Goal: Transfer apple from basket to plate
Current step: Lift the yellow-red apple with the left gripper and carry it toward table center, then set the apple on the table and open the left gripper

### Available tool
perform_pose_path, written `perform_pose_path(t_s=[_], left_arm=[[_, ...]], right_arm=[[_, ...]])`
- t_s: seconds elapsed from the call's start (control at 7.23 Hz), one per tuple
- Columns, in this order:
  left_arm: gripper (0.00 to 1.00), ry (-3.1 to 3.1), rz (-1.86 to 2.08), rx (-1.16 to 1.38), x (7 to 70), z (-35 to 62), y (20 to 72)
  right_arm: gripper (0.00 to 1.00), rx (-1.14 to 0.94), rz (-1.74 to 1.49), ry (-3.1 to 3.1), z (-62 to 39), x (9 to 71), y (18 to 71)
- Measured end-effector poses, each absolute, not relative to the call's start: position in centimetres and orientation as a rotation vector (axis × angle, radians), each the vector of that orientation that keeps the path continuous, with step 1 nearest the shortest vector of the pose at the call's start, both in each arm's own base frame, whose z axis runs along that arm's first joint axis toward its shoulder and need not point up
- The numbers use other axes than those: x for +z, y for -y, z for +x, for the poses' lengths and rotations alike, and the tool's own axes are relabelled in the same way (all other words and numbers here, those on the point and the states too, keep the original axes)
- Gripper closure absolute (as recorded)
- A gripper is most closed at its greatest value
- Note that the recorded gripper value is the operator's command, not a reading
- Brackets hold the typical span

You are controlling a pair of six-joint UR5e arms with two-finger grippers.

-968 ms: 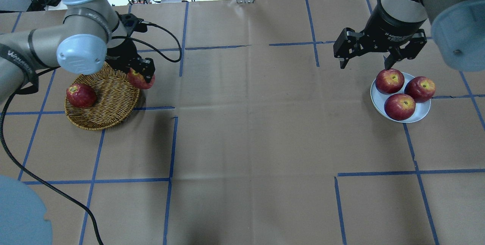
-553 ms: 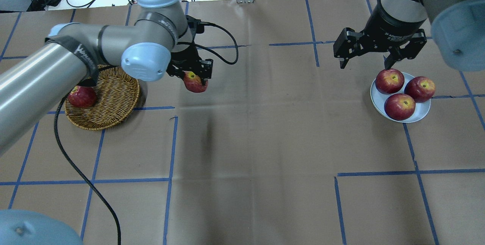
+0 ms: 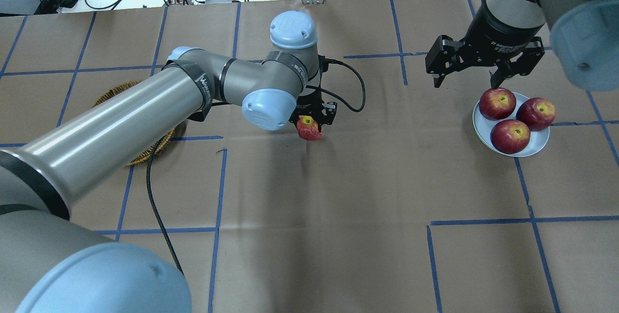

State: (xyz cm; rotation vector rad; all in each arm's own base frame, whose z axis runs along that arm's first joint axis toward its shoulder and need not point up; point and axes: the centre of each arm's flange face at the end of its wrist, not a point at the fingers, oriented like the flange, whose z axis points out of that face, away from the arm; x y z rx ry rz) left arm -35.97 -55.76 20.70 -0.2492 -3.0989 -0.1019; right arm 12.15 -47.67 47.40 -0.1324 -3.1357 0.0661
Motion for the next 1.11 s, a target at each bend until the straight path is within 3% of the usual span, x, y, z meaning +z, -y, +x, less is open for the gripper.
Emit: perform_pose_path(t_s=[0.14, 0.28, 0.83, 1.11], left_arm=[[0.41, 3.098, -0.256, -0.098, 20.1, -36.6, 55.7], [0.02, 3.101, -0.262, -0.096, 19.8, -36.8, 55.8], [0.01, 3.112, -0.261, -0.046, 21.7, -36.2, 55.9], [0.01, 3.126, -0.251, -0.008, 28.2, -33.4, 55.3]], right_arm=[[0.00, 0.066, -0.132, 3.136, 12.2, 47.4, 47.7], [0.00, 0.066, -0.132, 3.136, 12.1, 47.4, 47.7], [0.00, 0.068, -0.131, 3.134, 12.1, 47.4, 47.7], [0.00, 0.074, -0.129, 3.131, 12.1, 47.5, 47.7]])
